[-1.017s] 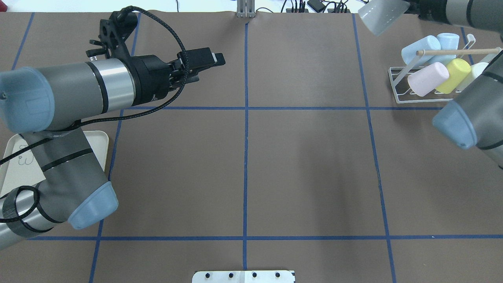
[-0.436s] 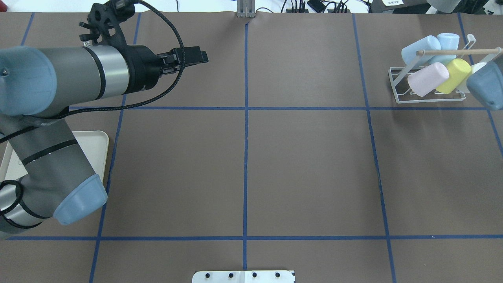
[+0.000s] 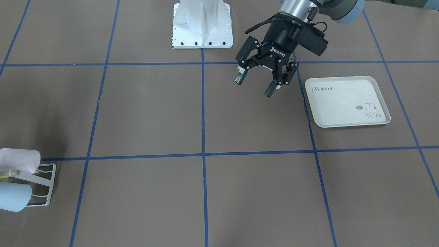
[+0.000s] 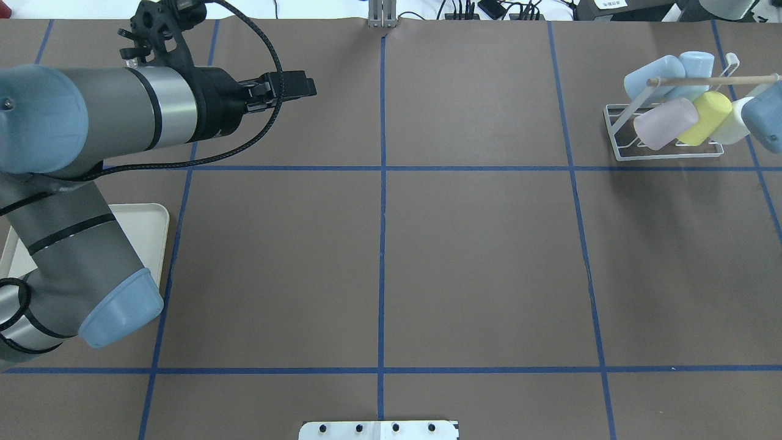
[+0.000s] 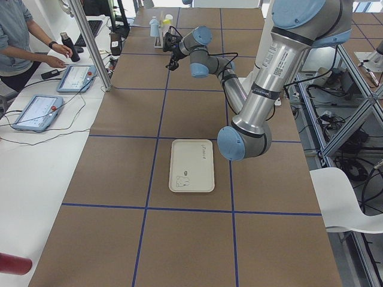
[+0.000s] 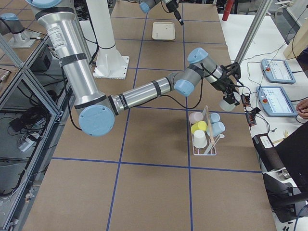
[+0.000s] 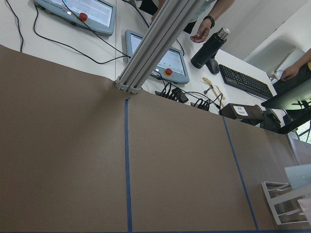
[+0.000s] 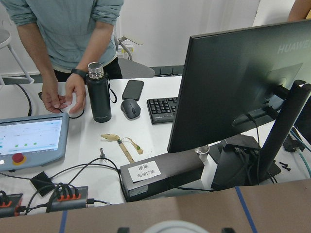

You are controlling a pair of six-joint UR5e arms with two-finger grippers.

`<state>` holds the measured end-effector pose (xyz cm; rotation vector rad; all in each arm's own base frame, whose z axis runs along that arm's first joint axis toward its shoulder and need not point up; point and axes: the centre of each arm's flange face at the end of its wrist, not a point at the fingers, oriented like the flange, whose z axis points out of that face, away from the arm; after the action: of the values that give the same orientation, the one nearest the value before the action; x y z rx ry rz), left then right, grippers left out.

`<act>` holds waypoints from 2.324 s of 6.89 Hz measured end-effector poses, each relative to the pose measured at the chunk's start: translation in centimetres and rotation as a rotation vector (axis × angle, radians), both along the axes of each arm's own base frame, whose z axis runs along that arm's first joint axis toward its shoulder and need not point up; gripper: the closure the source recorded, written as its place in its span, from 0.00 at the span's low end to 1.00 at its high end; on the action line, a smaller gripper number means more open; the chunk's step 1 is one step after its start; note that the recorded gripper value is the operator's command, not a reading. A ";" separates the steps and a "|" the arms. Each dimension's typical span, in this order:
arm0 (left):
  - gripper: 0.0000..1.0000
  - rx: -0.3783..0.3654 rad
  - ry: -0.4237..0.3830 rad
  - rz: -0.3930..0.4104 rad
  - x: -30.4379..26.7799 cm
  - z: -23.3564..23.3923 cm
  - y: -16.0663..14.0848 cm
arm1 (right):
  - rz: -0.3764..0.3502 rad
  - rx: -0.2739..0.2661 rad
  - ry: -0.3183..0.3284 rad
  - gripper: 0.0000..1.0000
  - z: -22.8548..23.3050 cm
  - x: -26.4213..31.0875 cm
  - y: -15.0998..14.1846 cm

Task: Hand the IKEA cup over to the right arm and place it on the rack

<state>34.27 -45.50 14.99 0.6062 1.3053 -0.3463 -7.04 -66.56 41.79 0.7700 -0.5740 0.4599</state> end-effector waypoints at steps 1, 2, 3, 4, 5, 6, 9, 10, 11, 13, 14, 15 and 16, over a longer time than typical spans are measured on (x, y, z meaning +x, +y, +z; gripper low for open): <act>0.00 0.000 -0.001 -0.001 0.0 0.0 0.0 | -0.008 0.001 0.029 1.00 3.3 0.6 -1.0; 0.00 0.000 -0.001 -0.001 0.0 0.0 0.0 | -0.014 -0.004 0.047 1.00 5.5 0.9 -1.6; 0.00 0.000 -0.001 0.000 0.1 0.0 0.0 | -0.018 -0.014 0.055 1.00 6.8 1.1 -1.8; 0.00 0.001 0.000 0.000 0.1 -0.1 0.0 | -0.020 -0.025 0.058 1.00 7.8 1.1 -1.7; 0.00 0.001 0.001 0.000 0.1 -0.1 0.1 | -0.023 -0.035 0.059 1.00 8.6 1.1 -1.6; 0.00 0.001 0.002 0.000 0.1 -0.1 0.1 | -0.025 -0.041 0.060 1.00 9.2 1.1 -1.6; 0.00 0.001 0.003 0.000 0.1 -0.2 0.1 | -0.031 -0.061 0.065 1.00 11.0 0.7 -1.7; 0.00 0.001 0.004 0.001 0.1 -0.2 0.1 | -0.035 -0.068 0.066 1.00 11.4 0.4 -1.6; 0.00 0.001 0.004 0.002 0.1 -0.2 0.2 | -0.038 -0.071 0.068 1.00 11.9 0.1 -1.6; 0.00 0.002 0.004 0.004 0.2 -0.3 0.2 | -0.042 -0.055 0.064 1.00 13.4 -0.4 -1.3; 0.00 0.002 0.006 0.004 0.2 -0.3 0.2 | -0.042 -0.052 0.062 1.00 13.8 -0.5 -1.1; 0.00 0.002 0.007 0.004 0.2 -0.4 0.3 | -0.043 -0.052 0.059 1.00 14.1 -0.5 -0.9; 0.00 0.002 0.009 0.004 0.2 -0.5 0.3 | -0.045 -0.052 0.057 1.00 14.4 -0.5 -0.6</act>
<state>34.43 -45.23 14.54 0.6045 1.3155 -0.3443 -7.58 -67.19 56.18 0.7174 -0.5229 0.4086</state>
